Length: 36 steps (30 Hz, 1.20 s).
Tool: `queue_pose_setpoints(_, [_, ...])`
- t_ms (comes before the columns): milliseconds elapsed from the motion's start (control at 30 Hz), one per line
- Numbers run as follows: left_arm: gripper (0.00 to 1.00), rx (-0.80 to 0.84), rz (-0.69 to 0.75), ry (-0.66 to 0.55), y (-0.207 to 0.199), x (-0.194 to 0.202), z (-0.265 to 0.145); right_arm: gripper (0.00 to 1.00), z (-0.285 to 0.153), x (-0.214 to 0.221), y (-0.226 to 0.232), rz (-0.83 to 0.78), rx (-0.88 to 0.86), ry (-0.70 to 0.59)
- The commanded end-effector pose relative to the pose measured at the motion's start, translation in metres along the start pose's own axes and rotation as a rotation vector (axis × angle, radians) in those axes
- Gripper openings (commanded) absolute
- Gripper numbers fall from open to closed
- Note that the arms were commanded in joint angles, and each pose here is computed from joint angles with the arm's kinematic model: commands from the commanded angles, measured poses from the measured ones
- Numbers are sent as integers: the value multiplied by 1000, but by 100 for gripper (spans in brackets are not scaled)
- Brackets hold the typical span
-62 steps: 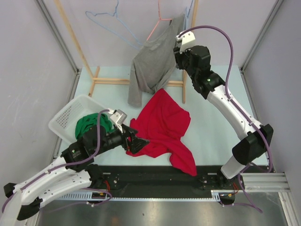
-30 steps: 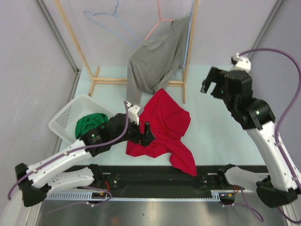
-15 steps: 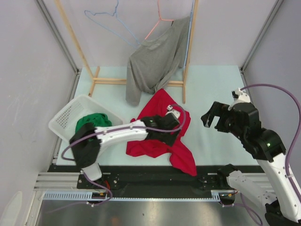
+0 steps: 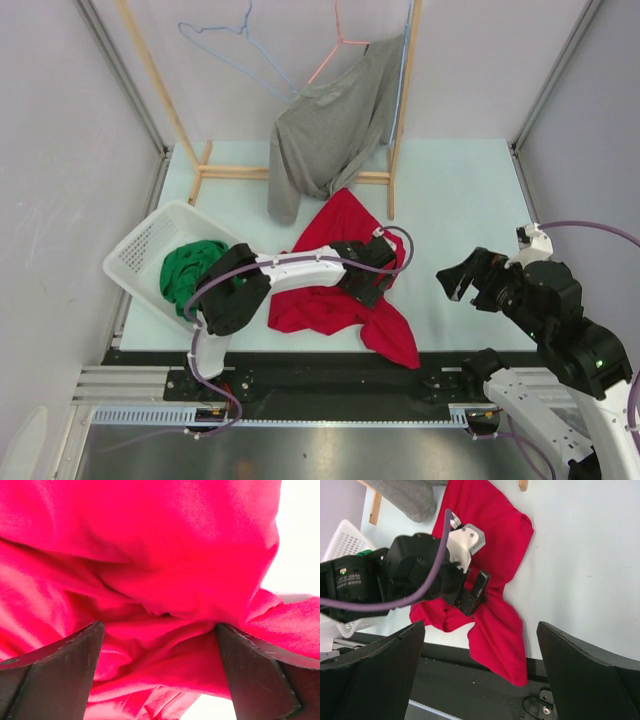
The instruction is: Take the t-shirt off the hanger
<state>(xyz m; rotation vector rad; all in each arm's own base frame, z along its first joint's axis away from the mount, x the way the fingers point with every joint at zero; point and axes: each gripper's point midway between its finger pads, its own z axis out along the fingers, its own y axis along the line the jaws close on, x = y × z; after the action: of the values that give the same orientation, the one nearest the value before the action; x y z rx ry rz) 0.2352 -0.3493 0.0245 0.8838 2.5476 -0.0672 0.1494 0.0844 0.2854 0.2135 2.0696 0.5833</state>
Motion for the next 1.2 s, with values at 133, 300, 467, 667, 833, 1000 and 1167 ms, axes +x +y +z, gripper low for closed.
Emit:
queue_pose_setpoints(133, [60, 119, -95, 60, 15, 11, 32, 99, -10, 2, -2, 29, -20, -31])
queue_pose_setpoints(300, [26, 122, -110, 65, 24, 8, 26, 100, -16, -2, -3, 34, -27, -63])
queue_pose_setpoints(467, [12, 164, -127, -80, 23, -31, -28, 100, -19, -3, -10, 29, 5, -80])
queue_pose_setpoints(667, [7, 281, -150, -294, 20, -74, -122, 99, -24, -11, -16, 33, 27, -128])
queue_pose_setpoints(833, [0, 422, -193, -414, 14, -83, -182, 100, -27, -17, -14, 40, 27, -151])
queue_pose_setpoints(1000, [0, 566, -323, -571, 29, -87, -246, 100, -24, -18, -13, 43, 27, -149])
queue_pose_setpoints(1167, [0, 608, -529, -768, 94, -92, -297, 100, -16, -16, -9, 43, 25, -123])
